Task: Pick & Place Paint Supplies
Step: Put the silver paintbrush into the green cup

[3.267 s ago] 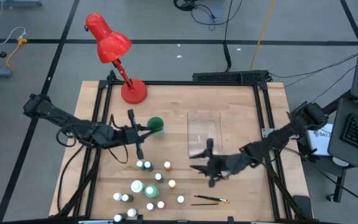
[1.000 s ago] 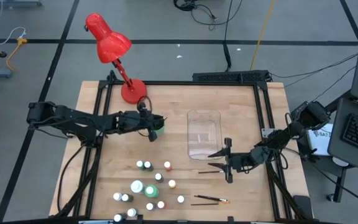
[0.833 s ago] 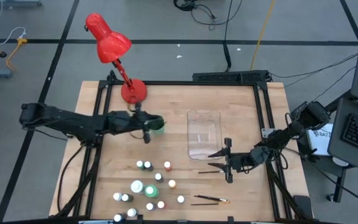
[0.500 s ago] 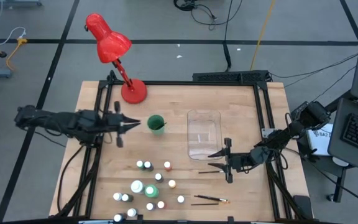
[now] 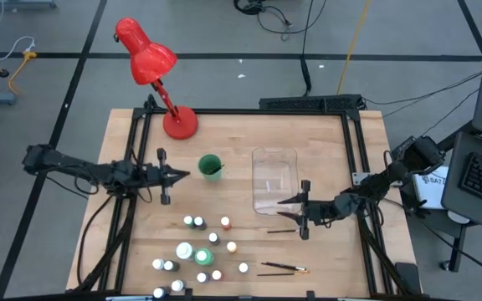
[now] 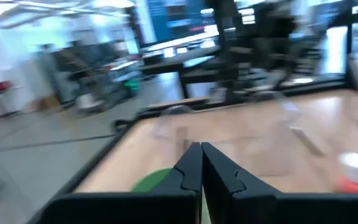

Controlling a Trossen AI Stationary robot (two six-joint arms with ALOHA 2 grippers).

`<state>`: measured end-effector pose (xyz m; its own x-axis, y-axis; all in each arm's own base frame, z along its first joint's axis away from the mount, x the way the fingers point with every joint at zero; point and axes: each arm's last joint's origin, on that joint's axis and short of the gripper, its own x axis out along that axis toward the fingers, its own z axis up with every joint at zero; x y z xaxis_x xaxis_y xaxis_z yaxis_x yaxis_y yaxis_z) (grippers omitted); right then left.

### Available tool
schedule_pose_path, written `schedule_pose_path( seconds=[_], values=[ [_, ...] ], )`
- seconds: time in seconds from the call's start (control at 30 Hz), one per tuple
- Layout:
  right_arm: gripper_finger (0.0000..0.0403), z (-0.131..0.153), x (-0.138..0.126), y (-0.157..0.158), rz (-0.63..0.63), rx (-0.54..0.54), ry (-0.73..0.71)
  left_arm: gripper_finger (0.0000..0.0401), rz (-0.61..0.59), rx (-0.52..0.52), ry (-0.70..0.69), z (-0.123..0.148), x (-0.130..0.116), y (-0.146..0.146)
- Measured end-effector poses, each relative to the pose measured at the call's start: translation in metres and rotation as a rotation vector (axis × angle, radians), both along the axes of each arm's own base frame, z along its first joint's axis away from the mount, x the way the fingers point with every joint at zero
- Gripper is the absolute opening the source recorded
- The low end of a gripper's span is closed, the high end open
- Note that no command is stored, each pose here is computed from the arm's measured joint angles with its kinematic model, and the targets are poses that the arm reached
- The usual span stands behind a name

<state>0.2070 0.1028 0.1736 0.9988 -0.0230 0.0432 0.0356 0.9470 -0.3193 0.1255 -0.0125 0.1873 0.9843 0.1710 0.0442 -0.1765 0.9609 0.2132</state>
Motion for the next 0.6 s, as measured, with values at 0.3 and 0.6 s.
schedule_pose_path(
  seconds=[0.3, 0.6],
  values=[
    [0.0128, -0.005, 0.0, 0.003, 0.013, 0.081, 0.052, 0.0015, 0.106, -0.016, -0.035, 0.004, 0.0, 0.006],
    [0.01, 0.037, 0.026, 0.056, -0.137, -0.23, 0.323, 0.0021, 0.108, 0.016, -0.015, 0.003, 0.0, 0.006]
  ],
)
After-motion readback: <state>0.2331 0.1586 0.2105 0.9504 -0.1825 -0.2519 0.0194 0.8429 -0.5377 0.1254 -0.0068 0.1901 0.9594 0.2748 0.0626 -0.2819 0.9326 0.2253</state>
